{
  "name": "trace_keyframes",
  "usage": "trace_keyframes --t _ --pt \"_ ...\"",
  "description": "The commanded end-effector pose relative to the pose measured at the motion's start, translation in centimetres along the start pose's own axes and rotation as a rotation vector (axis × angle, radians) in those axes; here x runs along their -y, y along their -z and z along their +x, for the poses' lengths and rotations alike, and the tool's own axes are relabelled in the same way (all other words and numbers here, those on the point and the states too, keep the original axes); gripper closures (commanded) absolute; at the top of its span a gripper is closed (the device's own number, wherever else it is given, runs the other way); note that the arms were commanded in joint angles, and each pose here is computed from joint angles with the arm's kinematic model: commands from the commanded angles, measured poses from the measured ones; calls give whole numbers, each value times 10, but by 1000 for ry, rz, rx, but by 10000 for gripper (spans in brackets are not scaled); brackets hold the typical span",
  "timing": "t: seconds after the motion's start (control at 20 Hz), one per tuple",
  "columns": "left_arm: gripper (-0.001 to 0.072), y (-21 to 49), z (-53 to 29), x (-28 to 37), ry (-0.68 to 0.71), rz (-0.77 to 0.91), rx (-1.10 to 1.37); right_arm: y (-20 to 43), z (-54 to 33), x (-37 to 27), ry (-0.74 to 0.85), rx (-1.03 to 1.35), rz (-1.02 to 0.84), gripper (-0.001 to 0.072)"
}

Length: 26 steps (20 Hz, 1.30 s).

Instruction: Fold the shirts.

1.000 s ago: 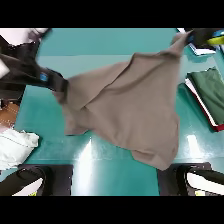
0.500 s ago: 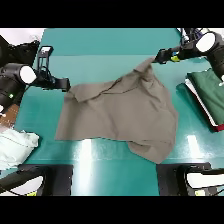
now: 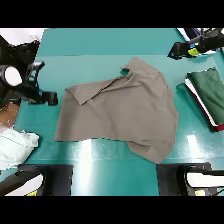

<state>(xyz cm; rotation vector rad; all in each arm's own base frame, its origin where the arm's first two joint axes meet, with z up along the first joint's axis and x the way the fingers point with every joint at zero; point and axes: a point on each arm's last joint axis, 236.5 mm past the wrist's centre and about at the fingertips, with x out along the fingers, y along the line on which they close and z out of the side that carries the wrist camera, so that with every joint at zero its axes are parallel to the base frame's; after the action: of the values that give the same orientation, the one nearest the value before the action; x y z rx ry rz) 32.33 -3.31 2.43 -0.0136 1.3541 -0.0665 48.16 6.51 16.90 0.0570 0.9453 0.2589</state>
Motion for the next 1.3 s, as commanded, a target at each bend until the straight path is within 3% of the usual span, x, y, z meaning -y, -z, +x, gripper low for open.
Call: trace_keyframes --t 0.0,0.3,0.7,0.8,0.85,0.9,0.95,1.05,1.1,1.15,1.25 --pt "61 69 15 1 21 -15 -116 14 -19 -13 -16 -43 -20 225" --pt "61 130 60 4 39 -88 -211 54 -13 -27 -34 -104 -26 225" --pt "61 136 86 11 74 -152 -183 76 -25 -26 -18 -19 -10 234" --pt "61 134 87 12 75 -153 -174 76 -32 -27 -15 15 -11 273" --pt "152 134 87 13 81 -156 -175 76 -34 -27 -13 22 -12 273" --pt "336 134 87 15 89 -160 -175 78 -37 -27 -12 25 -14 273" --pt "455 133 87 16 95 -160 -174 78 -39 -28 -13 26 -15 273" --pt "470 133 86 18 101 -161 -175 83 -42 -29 -15 9 -17 273" --pt "523 134 86 18 101 -161 -176 90 -42 -30 -18 -22 -17 273" --pt "683 134 86 18 102 -158 -178 101 -42 -29 -15 -69 -20 273" --pt "682 137 83 19 107 -140 -197 130 -44 -25 -2 -189 -25 273"
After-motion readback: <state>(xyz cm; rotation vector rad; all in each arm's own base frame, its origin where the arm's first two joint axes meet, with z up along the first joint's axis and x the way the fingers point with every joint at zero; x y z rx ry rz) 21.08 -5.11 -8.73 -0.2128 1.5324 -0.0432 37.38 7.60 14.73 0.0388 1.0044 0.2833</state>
